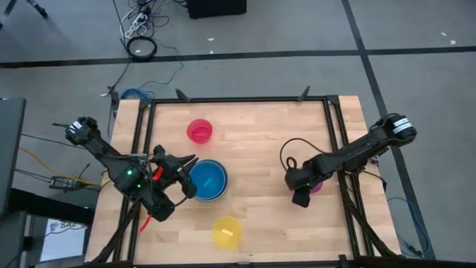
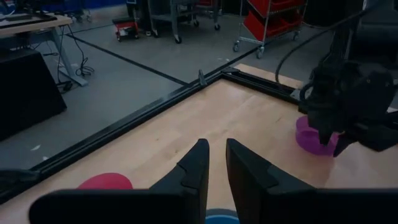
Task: Nest bowls inside each other
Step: Stack the violet bowl on top of the light blue bowl
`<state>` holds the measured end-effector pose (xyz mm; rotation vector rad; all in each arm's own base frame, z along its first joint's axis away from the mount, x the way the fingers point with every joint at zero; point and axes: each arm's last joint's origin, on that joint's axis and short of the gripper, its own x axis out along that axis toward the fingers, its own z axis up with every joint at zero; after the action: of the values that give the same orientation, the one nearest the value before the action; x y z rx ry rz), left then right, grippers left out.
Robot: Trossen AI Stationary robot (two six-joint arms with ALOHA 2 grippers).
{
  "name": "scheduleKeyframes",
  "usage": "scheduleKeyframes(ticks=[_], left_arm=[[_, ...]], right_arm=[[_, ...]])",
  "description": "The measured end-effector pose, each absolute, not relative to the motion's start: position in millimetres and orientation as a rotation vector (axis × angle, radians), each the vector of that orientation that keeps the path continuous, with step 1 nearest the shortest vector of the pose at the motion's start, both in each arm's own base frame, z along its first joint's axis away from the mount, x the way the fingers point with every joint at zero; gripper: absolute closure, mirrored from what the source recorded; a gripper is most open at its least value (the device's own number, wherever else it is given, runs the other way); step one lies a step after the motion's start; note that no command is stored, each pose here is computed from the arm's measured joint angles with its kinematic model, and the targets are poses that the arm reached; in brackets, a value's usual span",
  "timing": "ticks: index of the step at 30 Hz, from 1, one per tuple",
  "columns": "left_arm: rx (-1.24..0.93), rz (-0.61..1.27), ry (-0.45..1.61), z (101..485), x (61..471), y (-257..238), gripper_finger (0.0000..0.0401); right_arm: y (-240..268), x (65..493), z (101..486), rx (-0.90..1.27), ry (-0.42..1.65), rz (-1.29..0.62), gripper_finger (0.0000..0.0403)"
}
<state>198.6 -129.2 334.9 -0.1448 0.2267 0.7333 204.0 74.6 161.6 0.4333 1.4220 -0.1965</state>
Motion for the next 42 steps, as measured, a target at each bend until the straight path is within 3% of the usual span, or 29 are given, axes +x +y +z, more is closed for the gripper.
scheduleKeyframes(ticks=[5, 10, 12, 17, 26, 33, 42], left_arm=[[-0.145, 0.733, 0.227, 335, 199, -129, 0.0337], [-0.142, 0.734, 0.228, 335, 198, -129, 0.0337], [-0.138, 0.734, 0.23, 335, 198, -129, 0.0337], [-0.135, 0.736, 0.23, 334, 198, -129, 0.0337], [-0.117, 0.753, 0.207, 335, 198, -128, 0.0337], [-0.115, 0.754, 0.207, 335, 198, -128, 0.0337], [-0.119, 0.752, 0.209, 331, 198, -128, 0.0337]], right_arm=[[76, 212, 145, 0.328, 1.453, -0.207, 0.0281], [76, 214, 149, 0.222, 1.479, -0.122, 0.0377], [75, 217, 161, 0.185, 1.453, -0.106, 0.0392], [70, 240, 203, 0.05, 1.354, -0.122, 0.0401], [78, 338, 265, -0.13, 0.963, 0.033, 0.0402], [94, 406, 274, -0.267, 0.862, 0.116, 0.0403], [108, 463, 248, -0.346, 0.86, 0.179, 0.0403]])
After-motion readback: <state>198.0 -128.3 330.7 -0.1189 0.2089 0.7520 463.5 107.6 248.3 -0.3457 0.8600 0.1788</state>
